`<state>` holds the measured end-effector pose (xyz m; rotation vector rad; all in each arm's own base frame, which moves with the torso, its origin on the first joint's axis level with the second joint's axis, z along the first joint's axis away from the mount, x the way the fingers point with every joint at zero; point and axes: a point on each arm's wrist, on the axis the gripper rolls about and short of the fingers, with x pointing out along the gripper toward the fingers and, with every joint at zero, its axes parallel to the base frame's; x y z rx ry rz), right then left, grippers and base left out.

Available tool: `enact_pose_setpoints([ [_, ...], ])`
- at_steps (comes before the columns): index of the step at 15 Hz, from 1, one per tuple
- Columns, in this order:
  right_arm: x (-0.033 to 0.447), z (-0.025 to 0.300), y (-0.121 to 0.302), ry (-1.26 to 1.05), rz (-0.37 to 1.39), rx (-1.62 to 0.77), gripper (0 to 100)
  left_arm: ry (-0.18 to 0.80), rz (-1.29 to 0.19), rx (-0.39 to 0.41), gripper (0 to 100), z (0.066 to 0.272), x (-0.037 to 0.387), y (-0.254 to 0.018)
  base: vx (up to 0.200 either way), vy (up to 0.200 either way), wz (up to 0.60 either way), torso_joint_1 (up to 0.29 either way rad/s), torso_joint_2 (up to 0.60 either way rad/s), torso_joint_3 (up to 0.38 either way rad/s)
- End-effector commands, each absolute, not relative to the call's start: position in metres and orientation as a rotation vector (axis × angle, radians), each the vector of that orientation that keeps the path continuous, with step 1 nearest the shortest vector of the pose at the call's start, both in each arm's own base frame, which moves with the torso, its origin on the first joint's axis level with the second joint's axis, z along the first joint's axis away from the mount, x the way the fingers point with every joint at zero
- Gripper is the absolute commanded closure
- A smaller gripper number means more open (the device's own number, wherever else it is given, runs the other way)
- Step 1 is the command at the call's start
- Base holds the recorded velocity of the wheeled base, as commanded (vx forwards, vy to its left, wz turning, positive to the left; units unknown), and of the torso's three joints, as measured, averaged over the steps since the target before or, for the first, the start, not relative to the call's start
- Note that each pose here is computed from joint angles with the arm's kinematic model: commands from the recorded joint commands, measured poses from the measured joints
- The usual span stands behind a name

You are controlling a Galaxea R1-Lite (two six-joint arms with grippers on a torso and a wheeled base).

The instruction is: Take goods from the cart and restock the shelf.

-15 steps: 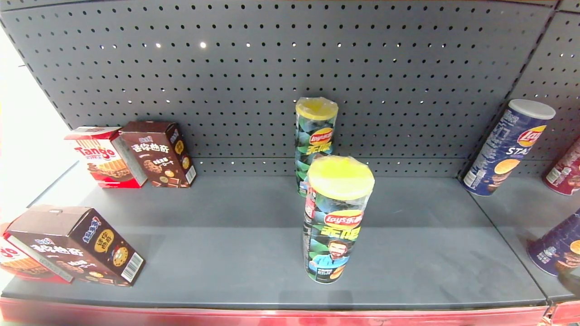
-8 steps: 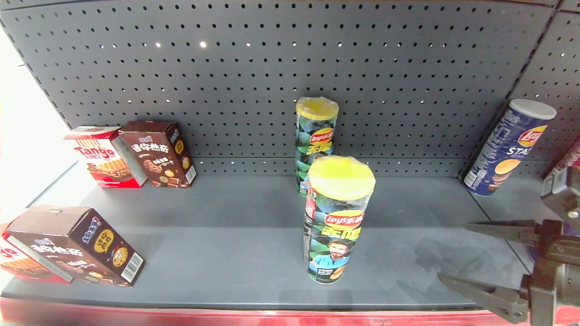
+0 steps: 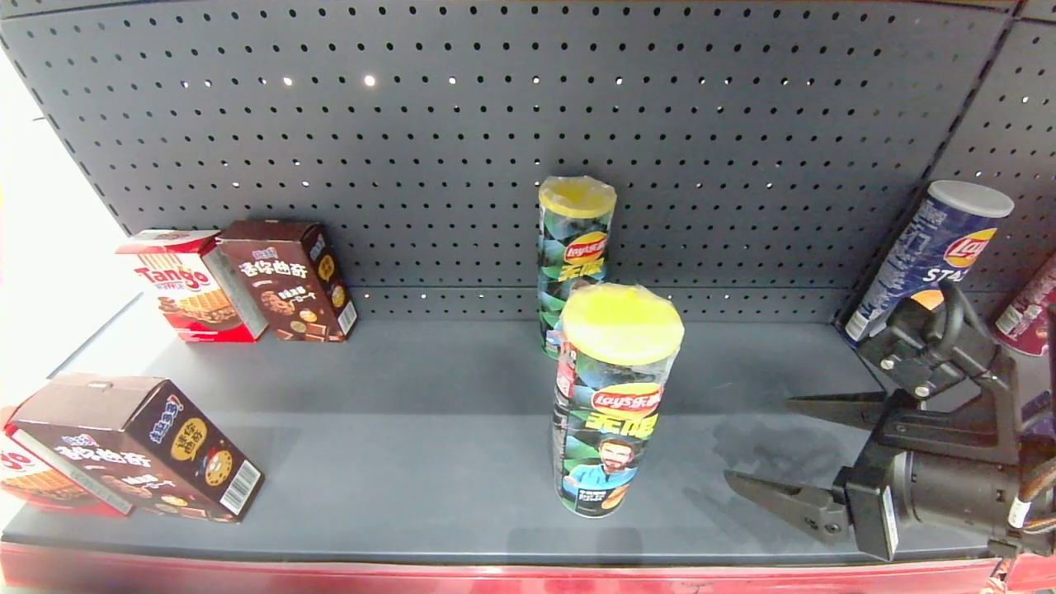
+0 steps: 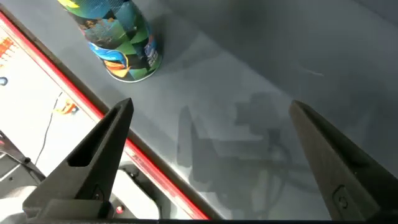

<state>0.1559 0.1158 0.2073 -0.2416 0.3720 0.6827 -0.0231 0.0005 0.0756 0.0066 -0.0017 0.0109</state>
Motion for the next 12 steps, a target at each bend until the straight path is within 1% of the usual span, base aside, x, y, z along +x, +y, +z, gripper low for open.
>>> enact_pose_setpoints([
  [1,0.164,0.202,0.123,0.4,0.684,-0.253,0,0.002,0.012,0.005,0,0.076,-0.023,0.0,0.0,0.0,0.0,0.0,0.0,0.0],
  [12,0.198,0.208,0.154,0.389,0.696,-0.255,0,0.0,0.011,0.005,0,0.076,-0.023,0.0,0.0,0.0,0.0,0.0,0.0,0.0],
])
